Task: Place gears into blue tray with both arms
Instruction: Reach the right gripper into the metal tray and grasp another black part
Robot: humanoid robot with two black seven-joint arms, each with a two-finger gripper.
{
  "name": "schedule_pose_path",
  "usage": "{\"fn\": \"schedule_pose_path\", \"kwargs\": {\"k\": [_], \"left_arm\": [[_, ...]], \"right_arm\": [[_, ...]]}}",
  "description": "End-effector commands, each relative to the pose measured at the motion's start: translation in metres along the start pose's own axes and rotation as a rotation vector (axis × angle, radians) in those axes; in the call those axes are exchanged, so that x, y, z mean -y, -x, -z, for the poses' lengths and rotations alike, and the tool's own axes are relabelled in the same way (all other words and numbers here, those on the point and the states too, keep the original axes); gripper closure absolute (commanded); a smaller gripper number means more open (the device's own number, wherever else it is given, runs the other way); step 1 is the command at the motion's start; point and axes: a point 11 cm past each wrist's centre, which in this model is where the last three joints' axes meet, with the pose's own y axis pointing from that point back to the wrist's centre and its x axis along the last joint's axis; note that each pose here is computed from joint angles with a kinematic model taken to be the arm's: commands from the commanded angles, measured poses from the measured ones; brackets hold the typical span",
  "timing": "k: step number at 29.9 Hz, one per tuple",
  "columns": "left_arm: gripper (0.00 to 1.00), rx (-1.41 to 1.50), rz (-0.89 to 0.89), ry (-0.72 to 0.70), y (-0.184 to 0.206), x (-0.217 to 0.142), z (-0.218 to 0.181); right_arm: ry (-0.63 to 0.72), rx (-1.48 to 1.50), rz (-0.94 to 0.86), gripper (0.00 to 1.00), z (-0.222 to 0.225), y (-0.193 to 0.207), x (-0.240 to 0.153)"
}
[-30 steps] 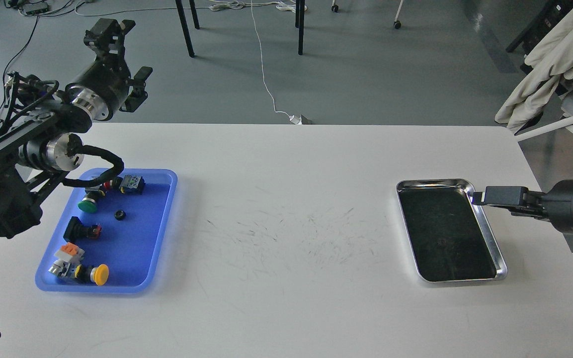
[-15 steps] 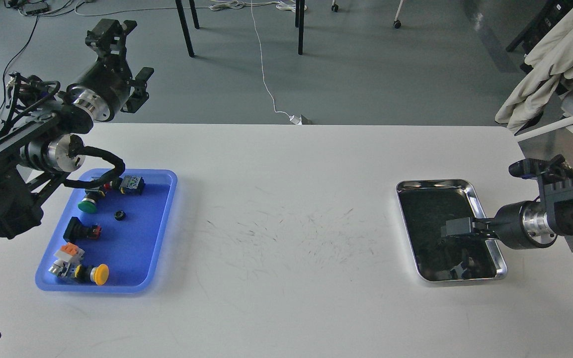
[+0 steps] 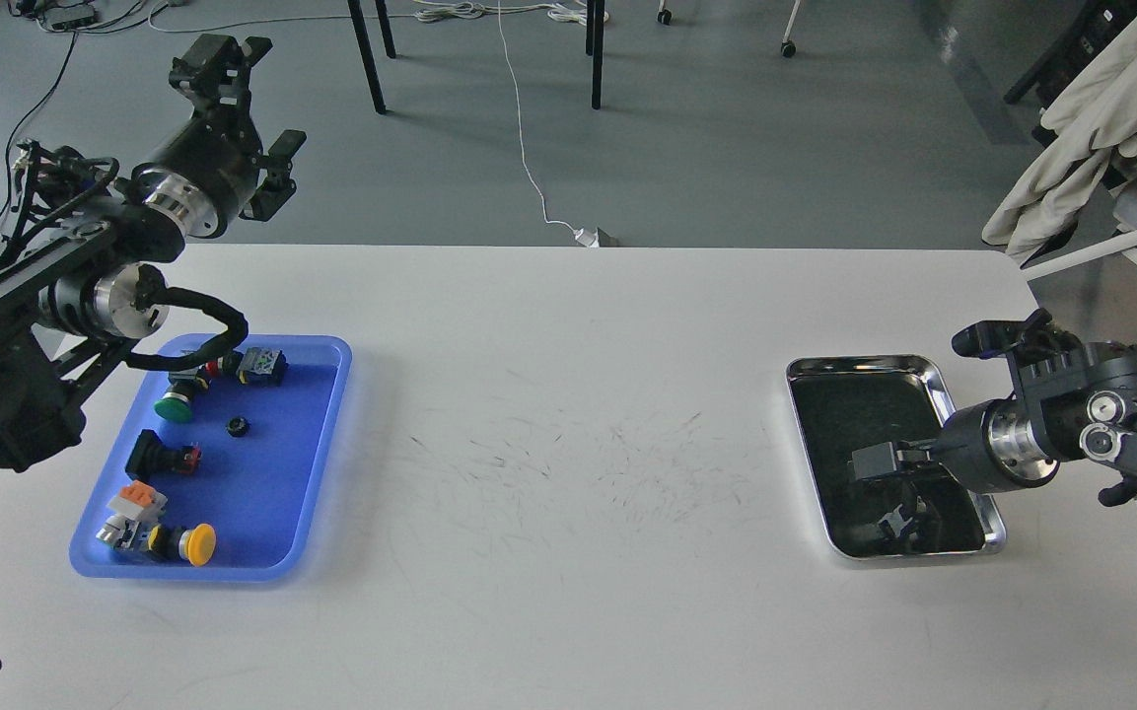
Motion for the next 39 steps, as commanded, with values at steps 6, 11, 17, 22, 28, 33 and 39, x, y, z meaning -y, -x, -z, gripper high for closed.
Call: {"fn": "schedule_pose_path", "kwargs": {"k": [6, 11, 17, 22, 28, 33, 39], "left_arm": [[0.02, 0.001, 0.0, 0.0, 0.0, 0.0, 0.0], [0.02, 0.001, 0.0, 0.0, 0.0, 0.0, 0.0], [0.02, -0.001, 0.0, 0.001, 0.0, 0.0, 0.0], [0.02, 0.002, -0.001, 0.001, -0.001, -0.001, -0.001], [0.02, 0.002, -0.002, 0.001, -0.001, -0.001, -0.001], [0.02, 0.001, -0.004, 0.001, -0.002, -0.001, -0.001], [0.02, 0.003, -0.004, 0.001, -0.002, -0.001, -0.001]], "right_arm": [[0.015, -0.049, 0.015, 0.41, 0.007, -0.006, 0.005], [0.043, -0.079, 0.028, 0.69, 0.004, -0.007, 0.002], [0.053, -0.09, 0.034, 0.87, 0.003, -0.007, 0.002], [0.056, -0.088, 0.03, 0.91, 0.002, -0.008, 0.002], [0.054, -0.091, 0.008, 0.96, 0.004, -0.017, -0.005], [0.052, -0.095, -0.001, 0.92, 0.005, -0.021, -0.008], [0.051, -0.09, -0.01, 0.91, 0.004, -0.024, -0.012]]}}
